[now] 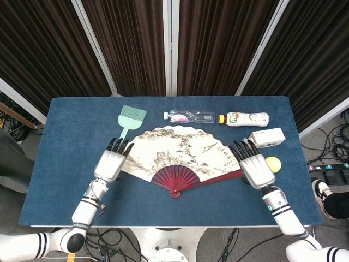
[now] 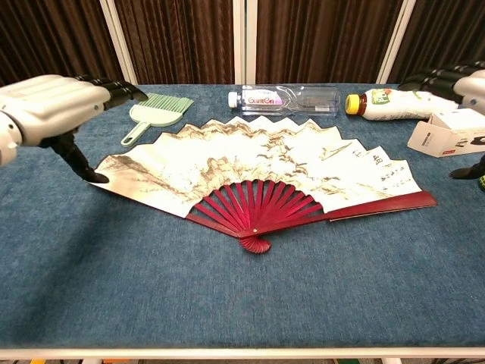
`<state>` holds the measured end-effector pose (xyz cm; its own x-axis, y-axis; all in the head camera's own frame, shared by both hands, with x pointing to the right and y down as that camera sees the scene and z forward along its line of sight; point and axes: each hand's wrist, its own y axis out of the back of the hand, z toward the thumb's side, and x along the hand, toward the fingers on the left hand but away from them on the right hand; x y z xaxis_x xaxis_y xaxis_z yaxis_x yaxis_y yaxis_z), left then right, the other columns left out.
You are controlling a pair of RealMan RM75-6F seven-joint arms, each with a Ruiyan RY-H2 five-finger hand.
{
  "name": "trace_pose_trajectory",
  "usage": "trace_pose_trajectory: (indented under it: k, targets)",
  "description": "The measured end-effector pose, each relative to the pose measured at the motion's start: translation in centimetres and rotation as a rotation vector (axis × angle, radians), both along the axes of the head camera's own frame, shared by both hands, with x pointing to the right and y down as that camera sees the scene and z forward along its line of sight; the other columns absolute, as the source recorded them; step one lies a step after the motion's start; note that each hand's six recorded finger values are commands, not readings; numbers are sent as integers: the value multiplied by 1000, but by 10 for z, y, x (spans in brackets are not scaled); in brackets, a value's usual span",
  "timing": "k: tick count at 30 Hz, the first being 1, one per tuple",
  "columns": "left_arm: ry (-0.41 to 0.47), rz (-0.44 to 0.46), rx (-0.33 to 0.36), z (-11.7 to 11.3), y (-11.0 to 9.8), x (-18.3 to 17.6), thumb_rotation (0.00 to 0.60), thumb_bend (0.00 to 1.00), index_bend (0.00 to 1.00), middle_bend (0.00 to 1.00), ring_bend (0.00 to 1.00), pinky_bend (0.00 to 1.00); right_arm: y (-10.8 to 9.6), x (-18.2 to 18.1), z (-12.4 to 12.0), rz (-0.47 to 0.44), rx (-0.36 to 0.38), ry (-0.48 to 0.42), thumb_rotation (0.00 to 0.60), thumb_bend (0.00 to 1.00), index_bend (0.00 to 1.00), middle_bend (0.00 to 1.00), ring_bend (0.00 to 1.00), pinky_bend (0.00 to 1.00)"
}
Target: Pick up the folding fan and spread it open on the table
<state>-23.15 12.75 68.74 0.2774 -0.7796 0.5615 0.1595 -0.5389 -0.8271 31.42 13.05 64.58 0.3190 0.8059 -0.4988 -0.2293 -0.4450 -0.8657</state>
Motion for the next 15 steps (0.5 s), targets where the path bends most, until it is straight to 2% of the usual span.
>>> trace_pose_trajectory:
  k: [7, 12, 15]
  targets:
    - [81, -170, 14, -14, -20, -50, 600, 0, 89, 53, 0, 19, -5, 40, -23, 100, 32, -53, 600, 3, 0, 53, 0, 0]
    - [178, -334, 98, -35, -21, -107, 600, 0, 112, 65, 0, 36, 0, 85, -47, 218, 41, -107, 600, 26, 0, 72, 0, 0]
    - [178, -400, 179, -54, -9, -151, 600, 0, 114, 65, 0, 36, 11, 114, -64, 299, 63, -136, 600, 27, 0, 89, 0, 0]
